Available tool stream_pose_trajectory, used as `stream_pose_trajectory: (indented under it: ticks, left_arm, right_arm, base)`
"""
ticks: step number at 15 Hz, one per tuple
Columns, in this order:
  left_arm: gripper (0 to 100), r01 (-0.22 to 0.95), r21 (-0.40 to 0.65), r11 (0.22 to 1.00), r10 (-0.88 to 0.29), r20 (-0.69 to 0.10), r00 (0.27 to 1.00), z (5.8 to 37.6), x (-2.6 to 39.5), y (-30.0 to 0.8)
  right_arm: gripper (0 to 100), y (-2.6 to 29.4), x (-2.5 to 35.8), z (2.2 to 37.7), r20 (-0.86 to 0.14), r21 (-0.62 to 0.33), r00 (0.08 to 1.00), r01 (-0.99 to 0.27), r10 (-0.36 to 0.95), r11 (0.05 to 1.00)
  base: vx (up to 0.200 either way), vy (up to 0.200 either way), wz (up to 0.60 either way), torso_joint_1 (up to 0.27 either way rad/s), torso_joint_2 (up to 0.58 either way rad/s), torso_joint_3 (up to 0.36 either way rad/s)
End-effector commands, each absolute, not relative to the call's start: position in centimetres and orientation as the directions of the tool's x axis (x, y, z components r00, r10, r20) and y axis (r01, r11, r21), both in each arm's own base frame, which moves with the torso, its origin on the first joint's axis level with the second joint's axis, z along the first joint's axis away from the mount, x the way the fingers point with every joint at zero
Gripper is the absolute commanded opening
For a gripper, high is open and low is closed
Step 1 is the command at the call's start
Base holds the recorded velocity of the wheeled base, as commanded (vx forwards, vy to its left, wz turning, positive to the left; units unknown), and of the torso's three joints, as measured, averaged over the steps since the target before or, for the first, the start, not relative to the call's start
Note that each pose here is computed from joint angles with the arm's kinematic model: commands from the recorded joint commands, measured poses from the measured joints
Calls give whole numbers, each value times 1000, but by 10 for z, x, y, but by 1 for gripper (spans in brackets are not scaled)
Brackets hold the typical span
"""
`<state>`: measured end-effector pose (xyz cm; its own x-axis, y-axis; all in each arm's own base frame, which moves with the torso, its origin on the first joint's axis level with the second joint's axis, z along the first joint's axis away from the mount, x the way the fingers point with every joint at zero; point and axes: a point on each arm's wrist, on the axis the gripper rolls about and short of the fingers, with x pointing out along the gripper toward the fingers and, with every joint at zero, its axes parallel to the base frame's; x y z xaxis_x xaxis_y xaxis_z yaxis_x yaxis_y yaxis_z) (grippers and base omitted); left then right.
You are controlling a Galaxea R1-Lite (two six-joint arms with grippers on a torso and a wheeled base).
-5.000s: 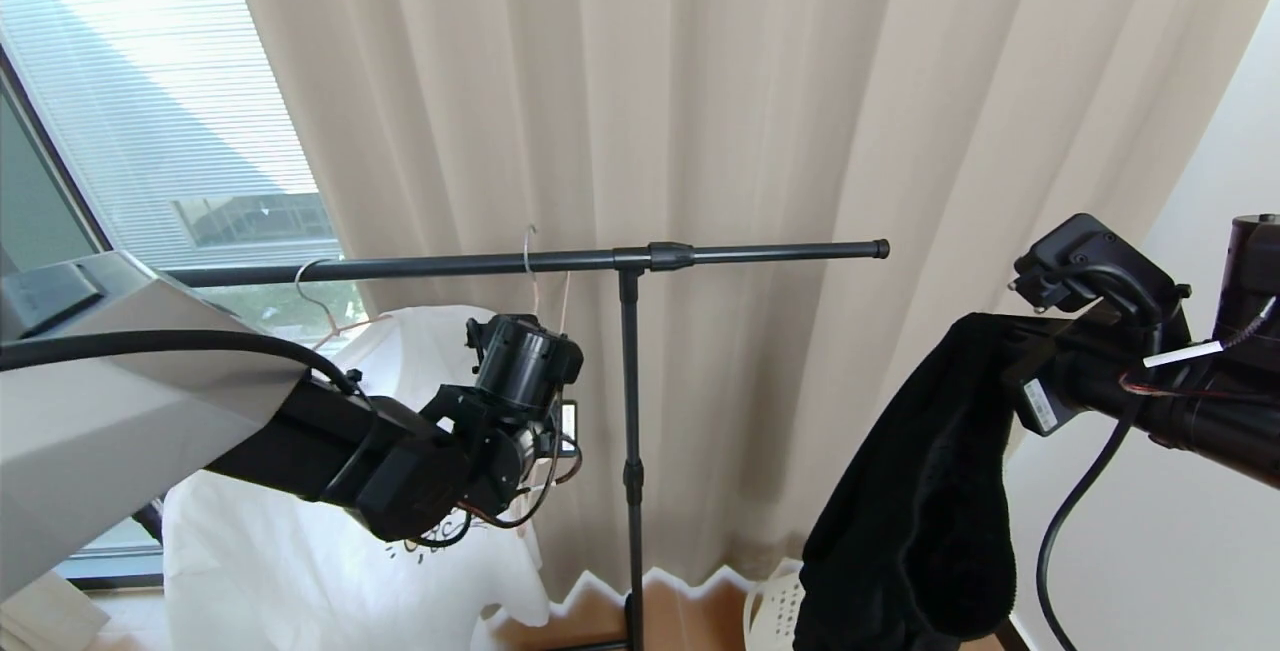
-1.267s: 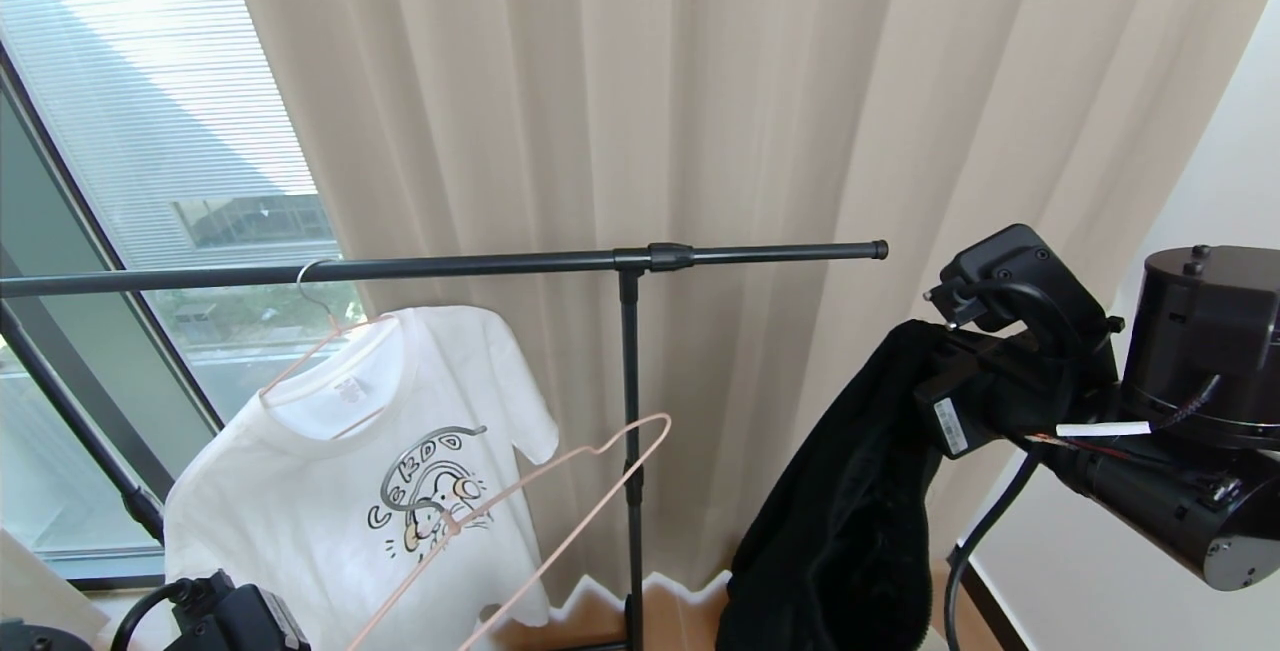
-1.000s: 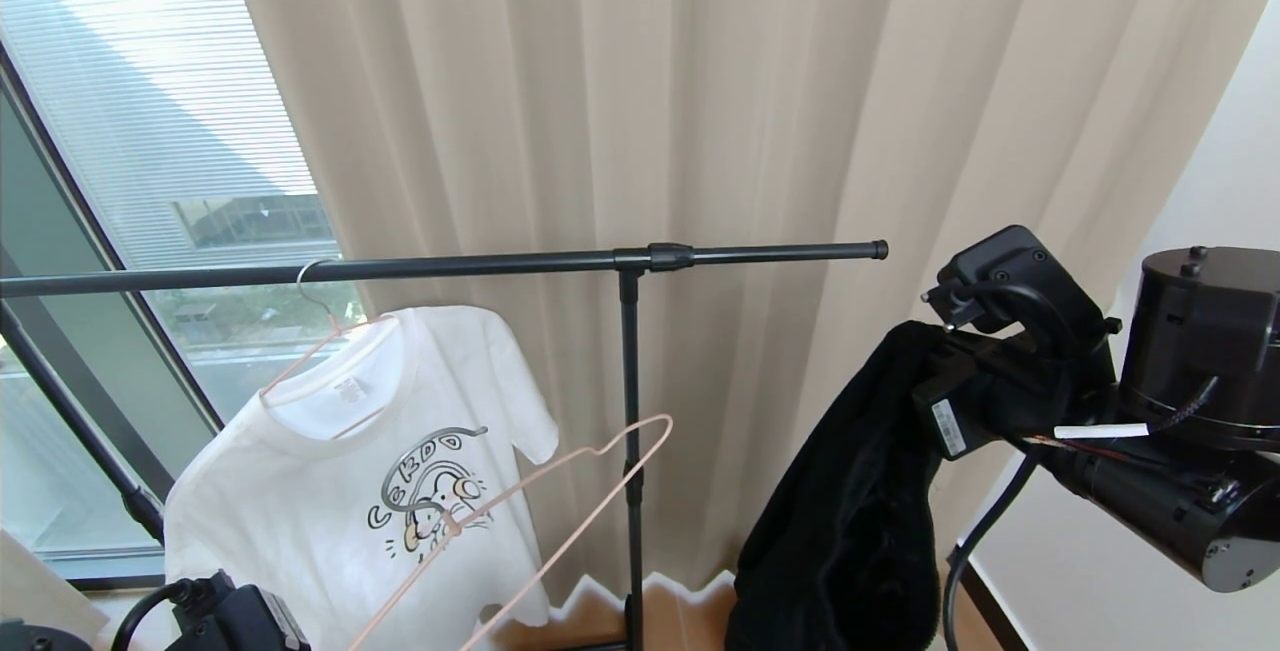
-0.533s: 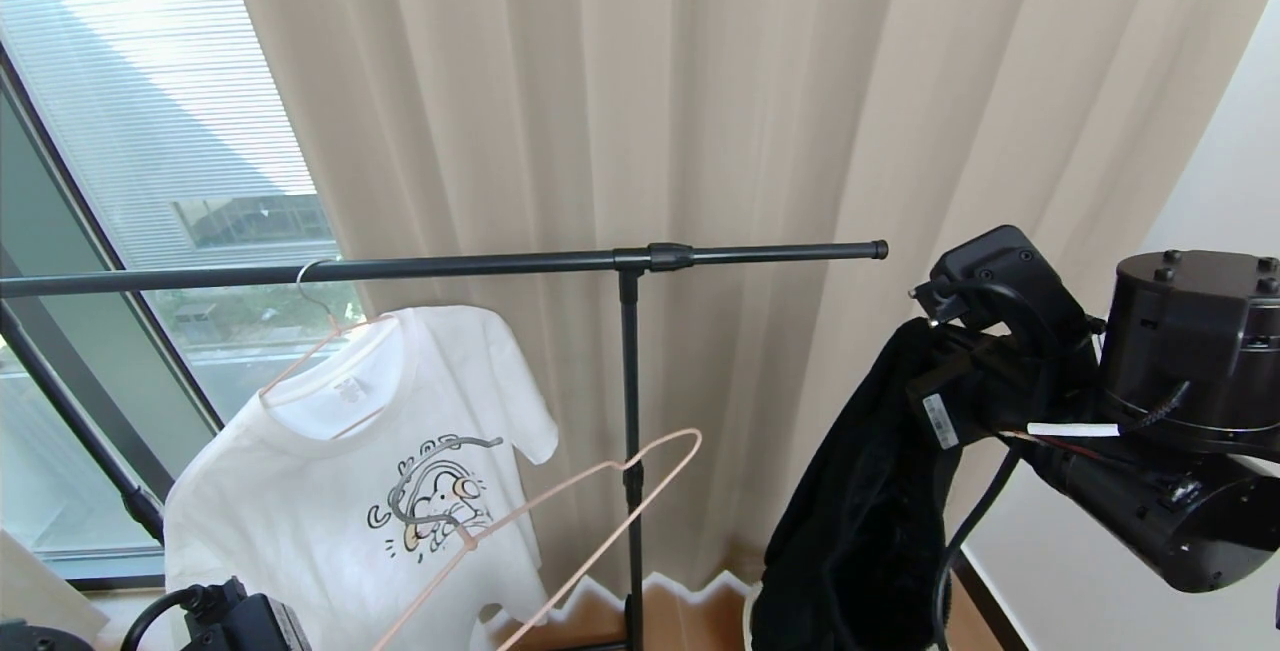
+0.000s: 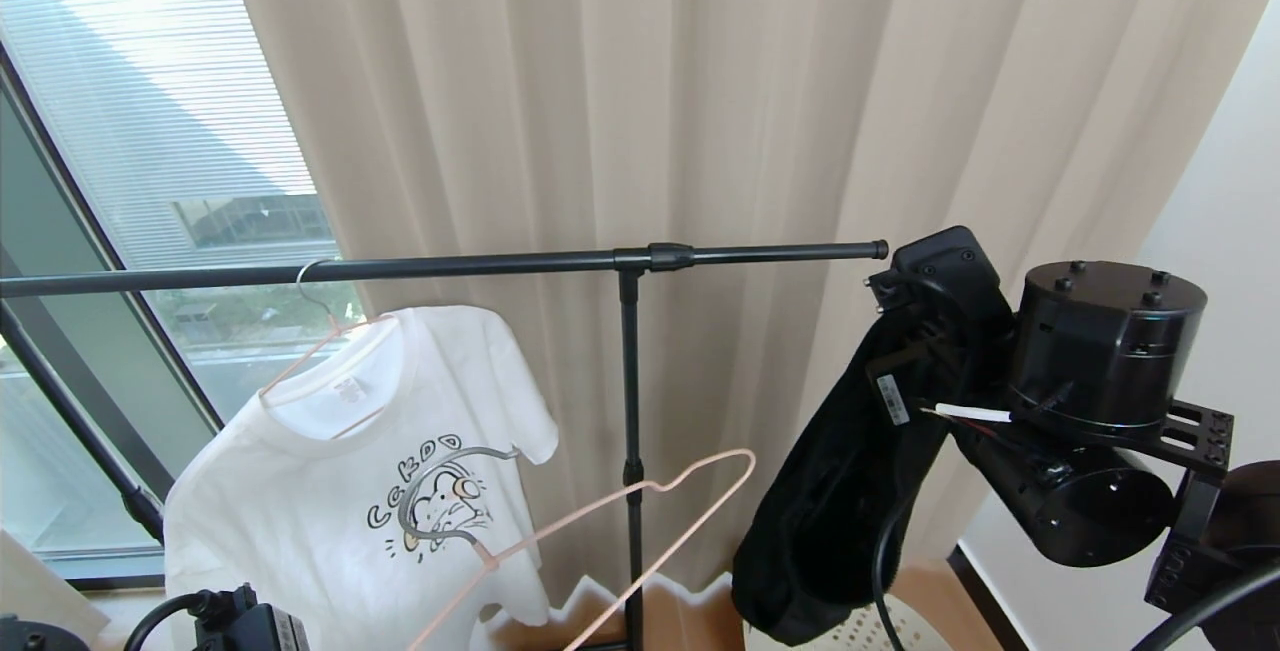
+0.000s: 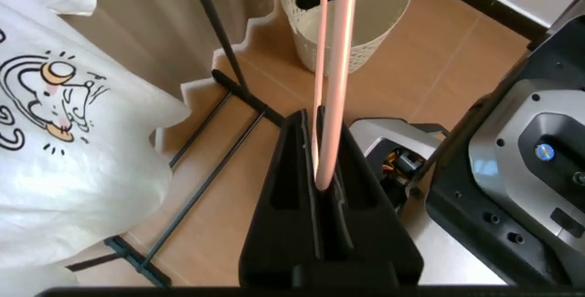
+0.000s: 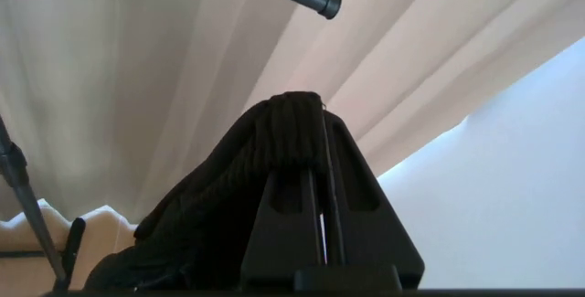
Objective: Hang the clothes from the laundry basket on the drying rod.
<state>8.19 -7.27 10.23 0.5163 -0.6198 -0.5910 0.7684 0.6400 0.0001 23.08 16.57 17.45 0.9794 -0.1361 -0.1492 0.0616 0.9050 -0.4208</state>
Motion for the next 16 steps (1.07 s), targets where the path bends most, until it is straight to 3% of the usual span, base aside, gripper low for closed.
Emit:
stream_pose_trajectory:
  ticks: [1, 4, 16]
  left_arm:
    - [0, 781, -12, 624, -641, -580, 503, 105, 83, -74]
    - [0, 802, -16, 597, -660, -577, 481, 106, 82, -78]
    - [0, 776, -75, 626, -665, -571, 481, 101, 108, -104]
  right_arm:
    - [0, 170, 235, 169, -158, -429, 978, 57, -137, 901]
    - [0, 182, 235, 165, -143, -415, 984, 39, -108, 909]
    - [0, 219, 220, 156, -112, -395, 994, -28, -18, 918]
  base:
    - [0, 0, 0, 0, 0, 0]
    - [0, 0, 0, 0, 0, 0]
    - [0, 0, 0, 0, 0, 0]
